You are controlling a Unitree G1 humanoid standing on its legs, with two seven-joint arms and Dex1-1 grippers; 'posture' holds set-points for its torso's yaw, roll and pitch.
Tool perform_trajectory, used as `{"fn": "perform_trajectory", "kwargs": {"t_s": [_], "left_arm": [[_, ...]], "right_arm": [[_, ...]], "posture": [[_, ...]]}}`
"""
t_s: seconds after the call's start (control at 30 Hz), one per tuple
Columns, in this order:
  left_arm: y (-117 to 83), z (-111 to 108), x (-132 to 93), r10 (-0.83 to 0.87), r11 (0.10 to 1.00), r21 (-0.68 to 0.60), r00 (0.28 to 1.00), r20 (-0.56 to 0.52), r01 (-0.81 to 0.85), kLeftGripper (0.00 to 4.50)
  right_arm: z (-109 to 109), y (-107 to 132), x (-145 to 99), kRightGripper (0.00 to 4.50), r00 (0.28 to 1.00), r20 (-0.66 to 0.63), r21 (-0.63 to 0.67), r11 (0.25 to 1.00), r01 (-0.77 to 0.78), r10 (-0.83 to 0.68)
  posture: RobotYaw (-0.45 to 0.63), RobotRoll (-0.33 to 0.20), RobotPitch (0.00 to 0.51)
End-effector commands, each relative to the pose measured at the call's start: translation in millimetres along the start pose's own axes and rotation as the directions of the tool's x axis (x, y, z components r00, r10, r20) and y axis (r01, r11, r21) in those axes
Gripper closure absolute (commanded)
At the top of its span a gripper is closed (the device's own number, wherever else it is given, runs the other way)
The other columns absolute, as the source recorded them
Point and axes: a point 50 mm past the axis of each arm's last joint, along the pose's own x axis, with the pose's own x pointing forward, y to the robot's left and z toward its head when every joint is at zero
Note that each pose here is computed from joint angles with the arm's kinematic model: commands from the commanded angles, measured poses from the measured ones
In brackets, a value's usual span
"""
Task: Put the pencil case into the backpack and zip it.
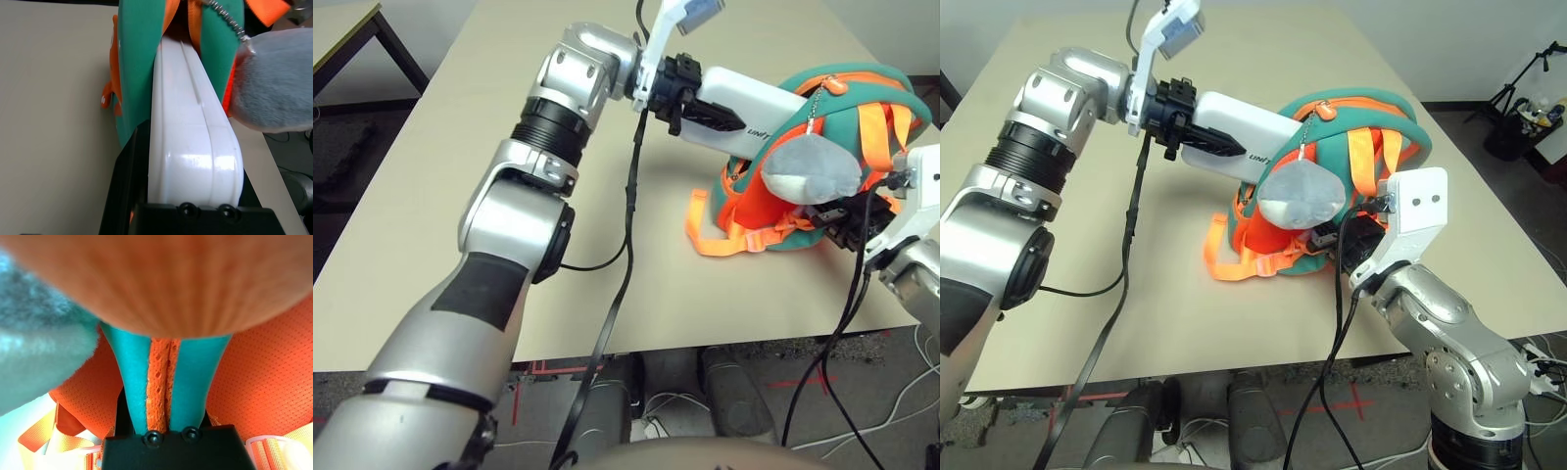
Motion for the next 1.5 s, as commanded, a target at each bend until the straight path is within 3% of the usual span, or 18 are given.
{"fn": "perform_trajectory", "kwargs": {"t_s": [0.03, 0.5, 1.03, 1.5], "left_arm": [[-2.9, -6.1, 18.1, -0.045, 0.999, 0.002, 0.999, -0.019, 0.045, 3.06], [-10.3, -21.4, 52.1, -0.106, 0.994, -0.015, 0.993, -0.059, 0.106, 3.07], [-11.6, -29.2, 54.2, -0.120, 0.993, -0.018, 0.991, -0.064, 0.119, 3.07], [-16.2, -24.9, 71.2, -0.141, 0.990, -0.004, 0.988, -0.055, 0.141, 3.07]], "right_arm": [[-5.1, 8.3, 2.0, 4.34, 0.999, -0.026, 0.011, 0.999, -0.040, 0.040], [-3.8, 10.6, 4.6, 4.34, 0.999, -0.015, 0.014, 0.999, -0.043, 0.043], [-2.0, 9.3, 7.8, 4.34, 0.999, -0.004, 0.005, 0.999, -0.039, 0.039], [-1.4, 9.3, 9.2, 4.34, 0.999, 0.006, 0.001, 0.999, -0.034, 0.034]], "posture": [[-0.20, 0.000, 0.175], [-0.22, 0.000, 0.181], [-0.22, 0.000, 0.178], [-0.25, 0.000, 0.178]]}}
